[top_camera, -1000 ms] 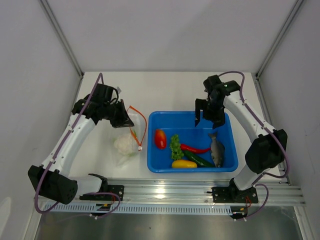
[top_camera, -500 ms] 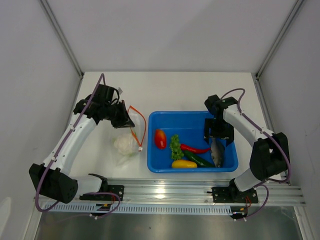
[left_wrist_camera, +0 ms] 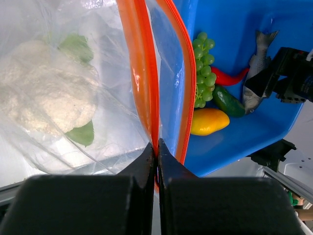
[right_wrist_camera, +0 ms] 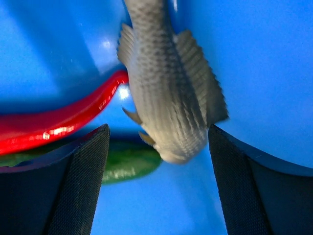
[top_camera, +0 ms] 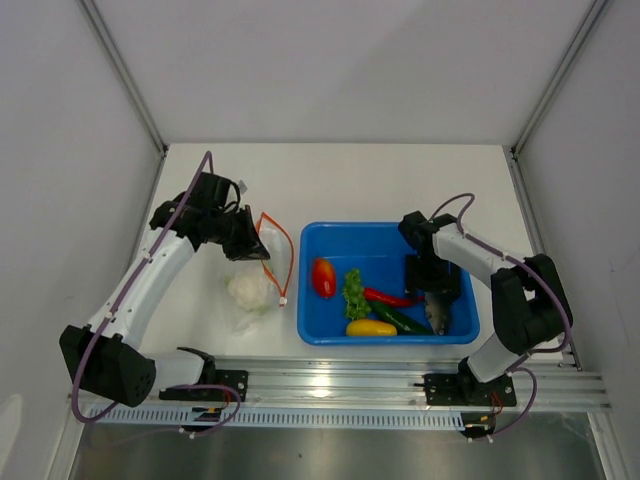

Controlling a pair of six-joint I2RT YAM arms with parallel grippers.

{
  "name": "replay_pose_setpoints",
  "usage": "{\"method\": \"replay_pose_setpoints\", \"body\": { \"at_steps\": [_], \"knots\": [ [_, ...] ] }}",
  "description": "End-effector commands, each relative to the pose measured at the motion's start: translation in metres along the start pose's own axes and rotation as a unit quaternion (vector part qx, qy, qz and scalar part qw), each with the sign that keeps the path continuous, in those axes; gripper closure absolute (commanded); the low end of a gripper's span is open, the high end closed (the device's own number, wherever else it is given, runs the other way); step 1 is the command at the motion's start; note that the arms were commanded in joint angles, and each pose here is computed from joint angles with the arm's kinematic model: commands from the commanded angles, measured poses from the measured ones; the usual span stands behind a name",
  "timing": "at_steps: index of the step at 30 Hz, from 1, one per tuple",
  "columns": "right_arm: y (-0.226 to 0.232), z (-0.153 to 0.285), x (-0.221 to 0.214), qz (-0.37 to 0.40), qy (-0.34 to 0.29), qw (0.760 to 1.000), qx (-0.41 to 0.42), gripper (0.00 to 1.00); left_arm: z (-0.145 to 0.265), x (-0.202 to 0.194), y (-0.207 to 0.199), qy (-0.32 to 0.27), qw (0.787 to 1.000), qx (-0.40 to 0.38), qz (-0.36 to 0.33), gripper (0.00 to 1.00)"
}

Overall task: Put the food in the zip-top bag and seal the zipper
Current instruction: Pick up the fake fish from the bin.

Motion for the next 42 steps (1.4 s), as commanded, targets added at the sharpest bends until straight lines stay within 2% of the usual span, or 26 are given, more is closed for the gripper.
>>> {"method": "replay_pose_setpoints", "body": {
  "at_steps": [1,7,13,20,26,32,38,42],
  "knots": [
    [0.011,-0.016,0.003,-0.005,-0.025,0.999,-0.020,0.19,0.002,-0.003,0.001,0.000,1.000,-0.006,-0.014,1.00],
    [0.027,-0.035,-0.005,0.022,-0.017,0.999,-0.019,0.28,0.002,0.001,-0.001,-0.002,1.000,-0.007,-0.017,0.99],
    [0.034,-0.043,-0.012,0.035,-0.010,0.999,-0.011,0.48,0.000,0.002,-0.001,0.003,1.000,-0.009,-0.016,0.99],
    [0.032,-0.037,-0.014,0.040,-0.015,0.999,0.002,0.98,-0.003,0.001,0.000,0.007,1.000,-0.008,-0.012,0.99],
    [0.030,-0.032,-0.016,0.041,-0.016,0.999,0.008,1.00,-0.004,-0.002,0.002,0.010,1.000,-0.007,-0.009,0.99],
    [0.024,-0.005,-0.013,0.042,-0.032,0.998,0.030,1.00,-0.003,-0.002,0.001,0.013,1.000,-0.006,-0.007,1.00],
    [0.015,0.029,-0.013,0.037,-0.051,0.993,0.095,1.00,-0.006,-0.001,0.002,0.017,1.000,-0.006,-0.001,0.99],
    [0.010,0.046,-0.002,0.024,-0.043,0.990,0.136,1.00,-0.008,-0.002,0.003,0.023,1.000,-0.004,0.002,0.99]
  ]
}}
Point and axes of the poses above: each gripper's point midway between its finger pads, its own z axis back along the fingers, its own y axis along the line the jaws close on, x = y × z, the point moved 10 cm from there along z, back along the fingers, and after that the axes turned 10 degrees about -z, right-handed, at the moved point
